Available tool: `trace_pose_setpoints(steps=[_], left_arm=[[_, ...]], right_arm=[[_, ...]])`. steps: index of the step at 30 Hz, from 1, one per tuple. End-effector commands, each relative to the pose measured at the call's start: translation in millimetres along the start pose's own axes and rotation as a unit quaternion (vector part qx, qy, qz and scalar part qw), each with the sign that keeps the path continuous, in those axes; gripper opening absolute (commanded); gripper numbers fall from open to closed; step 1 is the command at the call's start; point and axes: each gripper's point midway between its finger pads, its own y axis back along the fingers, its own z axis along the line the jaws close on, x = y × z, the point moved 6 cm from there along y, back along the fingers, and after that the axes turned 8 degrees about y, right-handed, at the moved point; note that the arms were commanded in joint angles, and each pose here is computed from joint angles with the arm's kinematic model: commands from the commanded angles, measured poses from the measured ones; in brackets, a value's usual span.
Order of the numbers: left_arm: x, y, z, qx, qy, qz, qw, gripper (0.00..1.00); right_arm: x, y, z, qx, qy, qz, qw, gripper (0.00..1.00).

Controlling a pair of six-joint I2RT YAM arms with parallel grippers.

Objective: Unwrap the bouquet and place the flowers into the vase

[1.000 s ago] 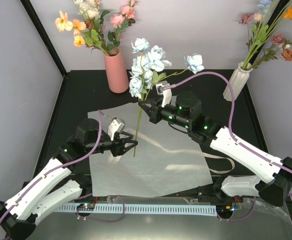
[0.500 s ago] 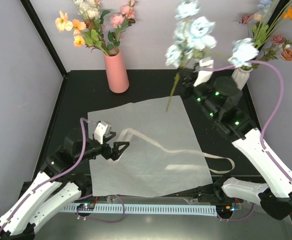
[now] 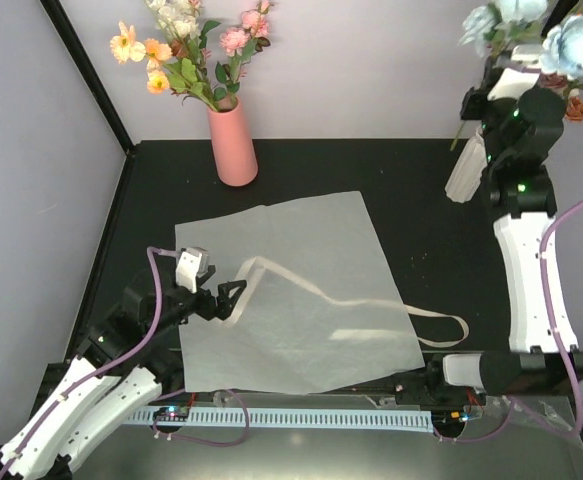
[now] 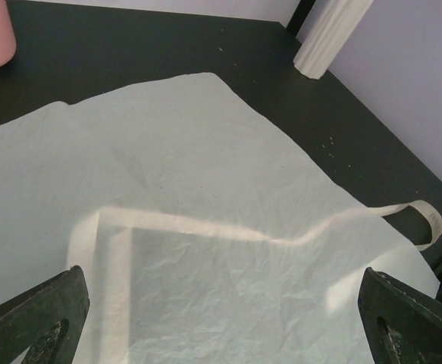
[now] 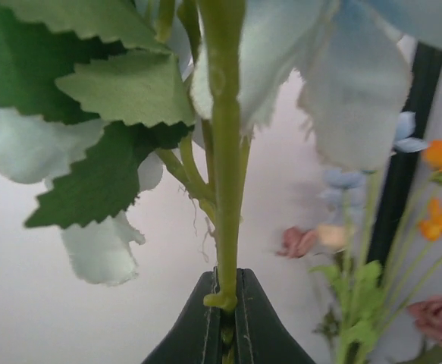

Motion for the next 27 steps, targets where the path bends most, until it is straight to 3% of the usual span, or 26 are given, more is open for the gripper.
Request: trace_pose_setpoints(steps=[1,6,17,27], left_arm=[[0.2,0.5,3.5,-0.017,0.006,0.000,1.000,0.99],[-0.1,0.9,5.4,-0.025,0.007,0.000,1.000,0.99],[-1.2,0.8,7.5,-0.028,0.008,-0.002,1.000,0.99],[-1.9,1.4,8.4,-0.031,0.009,-0.004,0.999,0.99]], right_arm=[[-18.3,-23.7,-39.0,0.060,0.017,-0.040,0.997,0.01],[0.8,-59.3,-63.4,0.092,0.028,-0.029,0.995,0.01],[44.4,-95.4,-119.3,0.143,0.004,-0.025,0.989,0.01],[82.8,-125.0,-126.6,0.139,-0.001,-0.005,0.990,0.01]])
